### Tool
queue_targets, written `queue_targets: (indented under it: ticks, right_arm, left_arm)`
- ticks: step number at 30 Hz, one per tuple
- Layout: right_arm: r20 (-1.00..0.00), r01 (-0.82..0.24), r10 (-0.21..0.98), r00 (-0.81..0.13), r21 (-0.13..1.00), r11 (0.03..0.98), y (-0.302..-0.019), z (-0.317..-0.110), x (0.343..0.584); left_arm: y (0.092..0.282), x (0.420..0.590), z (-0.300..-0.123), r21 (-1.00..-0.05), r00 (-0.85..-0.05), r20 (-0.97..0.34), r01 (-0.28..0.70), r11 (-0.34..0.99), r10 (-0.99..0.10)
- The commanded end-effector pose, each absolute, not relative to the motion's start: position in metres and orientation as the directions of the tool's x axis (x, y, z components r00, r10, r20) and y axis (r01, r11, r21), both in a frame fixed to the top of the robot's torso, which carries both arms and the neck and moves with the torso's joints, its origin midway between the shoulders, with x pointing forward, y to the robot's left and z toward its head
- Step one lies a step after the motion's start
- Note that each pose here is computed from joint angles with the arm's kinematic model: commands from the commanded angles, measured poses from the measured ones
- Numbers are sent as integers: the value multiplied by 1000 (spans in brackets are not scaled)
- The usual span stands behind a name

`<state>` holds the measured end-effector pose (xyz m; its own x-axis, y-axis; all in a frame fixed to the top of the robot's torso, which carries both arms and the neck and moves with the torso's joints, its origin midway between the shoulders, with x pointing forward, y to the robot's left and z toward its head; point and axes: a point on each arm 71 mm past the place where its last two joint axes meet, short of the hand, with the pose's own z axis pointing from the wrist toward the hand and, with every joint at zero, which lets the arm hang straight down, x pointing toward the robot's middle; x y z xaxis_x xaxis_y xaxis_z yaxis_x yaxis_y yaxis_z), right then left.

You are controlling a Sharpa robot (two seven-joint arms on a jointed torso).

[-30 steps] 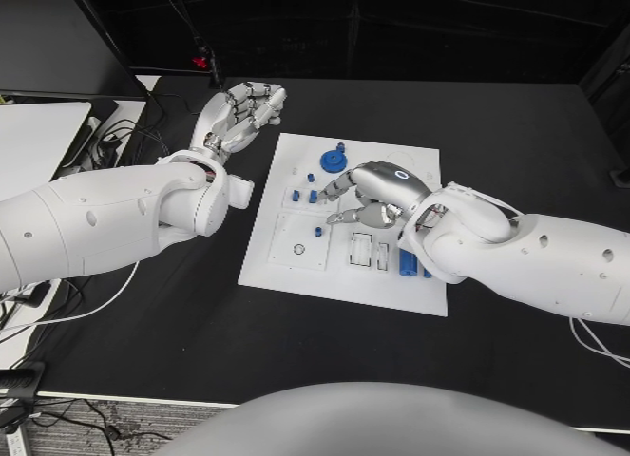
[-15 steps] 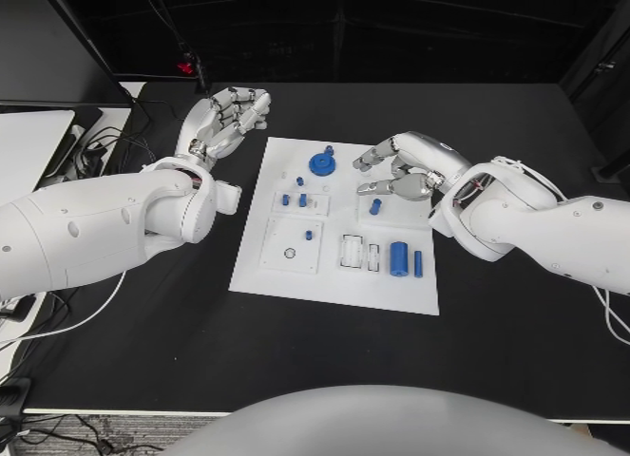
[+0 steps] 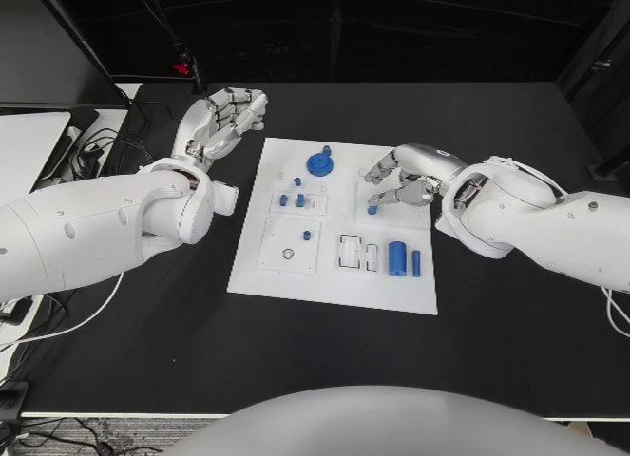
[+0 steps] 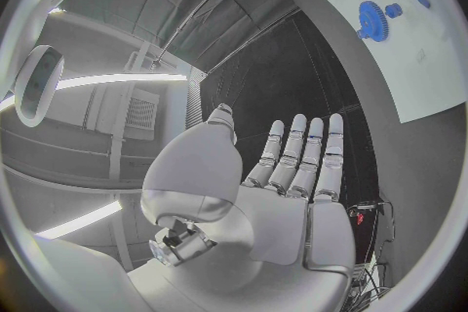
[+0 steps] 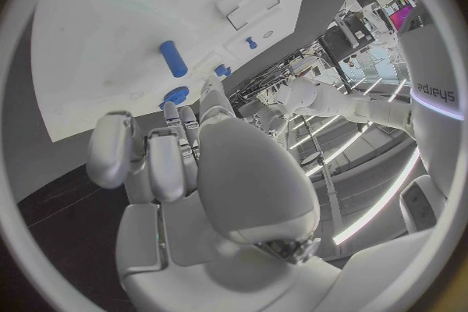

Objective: Assemble the parts on the task board

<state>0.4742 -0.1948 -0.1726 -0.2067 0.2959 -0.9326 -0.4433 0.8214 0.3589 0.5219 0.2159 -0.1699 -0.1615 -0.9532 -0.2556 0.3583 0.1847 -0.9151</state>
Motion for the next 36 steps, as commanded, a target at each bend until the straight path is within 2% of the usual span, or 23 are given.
queue_targets:
  ticks: [1,14,36]
  right_arm:
    - [-960,-423,191,-204,262,868,-195,-177,477]
    - [-962,-428,156,-226,242,871,-184,-182,480]
    - [-957,-422,131,-258,233,876,-183,-185,480]
  left_arm:
    - [214,519,-162,-879,-165,-253,452,155,-953]
    - [217,520,-162,-878,-158,-255,452,160,-954]
    - [217,520,-162,-878,-157,-256,451,161,-954]
